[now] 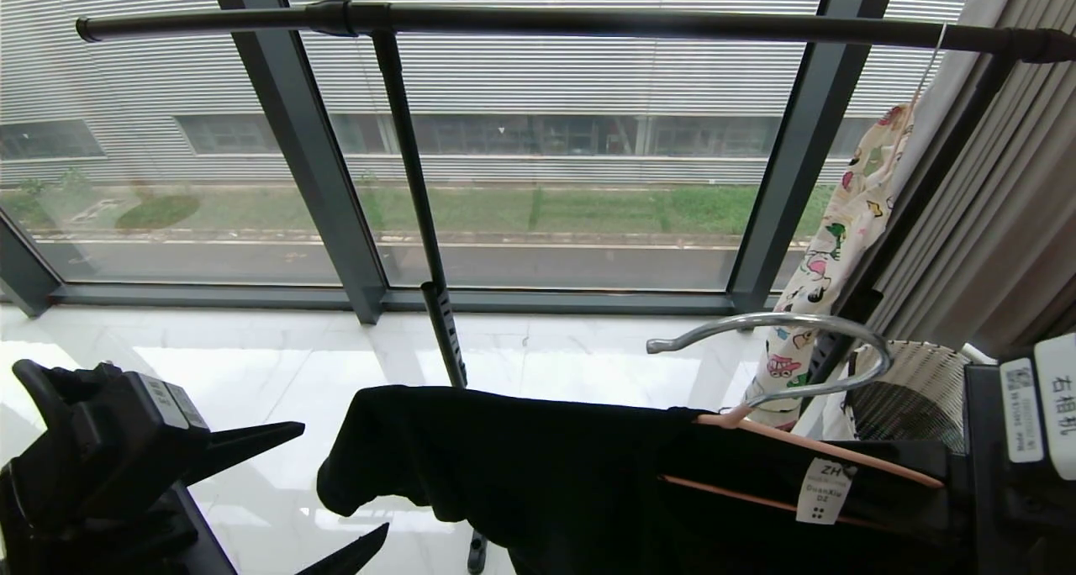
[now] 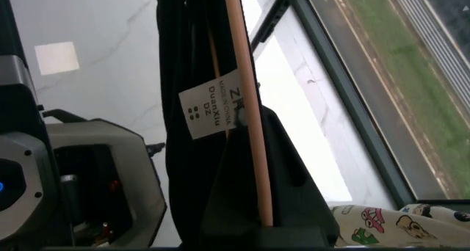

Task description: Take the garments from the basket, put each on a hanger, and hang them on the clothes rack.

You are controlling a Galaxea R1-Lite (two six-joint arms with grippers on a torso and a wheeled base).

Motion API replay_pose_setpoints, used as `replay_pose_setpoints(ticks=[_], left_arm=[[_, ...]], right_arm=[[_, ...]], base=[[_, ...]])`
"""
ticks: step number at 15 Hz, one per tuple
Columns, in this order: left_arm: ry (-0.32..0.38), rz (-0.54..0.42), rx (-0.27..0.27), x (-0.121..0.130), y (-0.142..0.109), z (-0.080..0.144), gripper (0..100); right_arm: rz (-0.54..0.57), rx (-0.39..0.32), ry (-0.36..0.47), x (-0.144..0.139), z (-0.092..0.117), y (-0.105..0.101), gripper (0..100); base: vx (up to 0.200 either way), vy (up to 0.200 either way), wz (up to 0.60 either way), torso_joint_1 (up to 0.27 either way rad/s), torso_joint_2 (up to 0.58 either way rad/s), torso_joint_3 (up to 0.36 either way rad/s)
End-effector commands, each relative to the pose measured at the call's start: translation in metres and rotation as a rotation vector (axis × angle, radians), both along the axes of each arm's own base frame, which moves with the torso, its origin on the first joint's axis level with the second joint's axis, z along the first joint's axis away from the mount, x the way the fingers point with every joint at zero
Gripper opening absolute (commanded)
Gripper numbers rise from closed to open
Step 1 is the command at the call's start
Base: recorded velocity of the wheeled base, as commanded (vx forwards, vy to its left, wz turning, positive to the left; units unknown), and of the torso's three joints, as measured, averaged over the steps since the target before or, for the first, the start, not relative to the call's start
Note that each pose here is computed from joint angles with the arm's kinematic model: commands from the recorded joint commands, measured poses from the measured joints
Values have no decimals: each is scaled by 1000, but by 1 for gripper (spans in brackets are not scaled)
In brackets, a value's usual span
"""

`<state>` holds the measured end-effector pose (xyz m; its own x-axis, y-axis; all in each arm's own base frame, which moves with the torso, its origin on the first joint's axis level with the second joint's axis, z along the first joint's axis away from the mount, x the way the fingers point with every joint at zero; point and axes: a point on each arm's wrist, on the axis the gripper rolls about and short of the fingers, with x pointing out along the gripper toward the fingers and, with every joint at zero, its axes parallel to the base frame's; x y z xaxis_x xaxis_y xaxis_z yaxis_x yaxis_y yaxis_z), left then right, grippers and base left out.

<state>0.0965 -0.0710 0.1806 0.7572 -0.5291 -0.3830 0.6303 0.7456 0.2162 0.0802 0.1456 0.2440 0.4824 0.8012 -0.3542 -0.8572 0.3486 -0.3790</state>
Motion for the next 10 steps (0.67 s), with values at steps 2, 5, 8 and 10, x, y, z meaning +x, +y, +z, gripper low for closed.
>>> replay_pose_setpoints(ticks=[2, 5, 8, 10], left_arm=[[0, 7, 29, 2, 1, -4, 100], [-51, 47, 10, 18, -3, -3, 100], [-59, 65, 11, 21, -2, -4, 100], [-68, 47, 58, 20, -1, -9, 100]], right_arm=[[24, 22, -17, -6, 5, -3, 0], [66, 26, -35, -13, 7, -3, 0], [64, 33, -39, -14, 8, -5, 0], [63, 37, -42, -14, 10, -5, 0]], base=[[0, 0, 0, 0, 0, 0], [0, 0, 0, 0, 0, 0], [0, 0, 0, 0, 0, 0], [0, 0, 0, 0, 0, 0]])
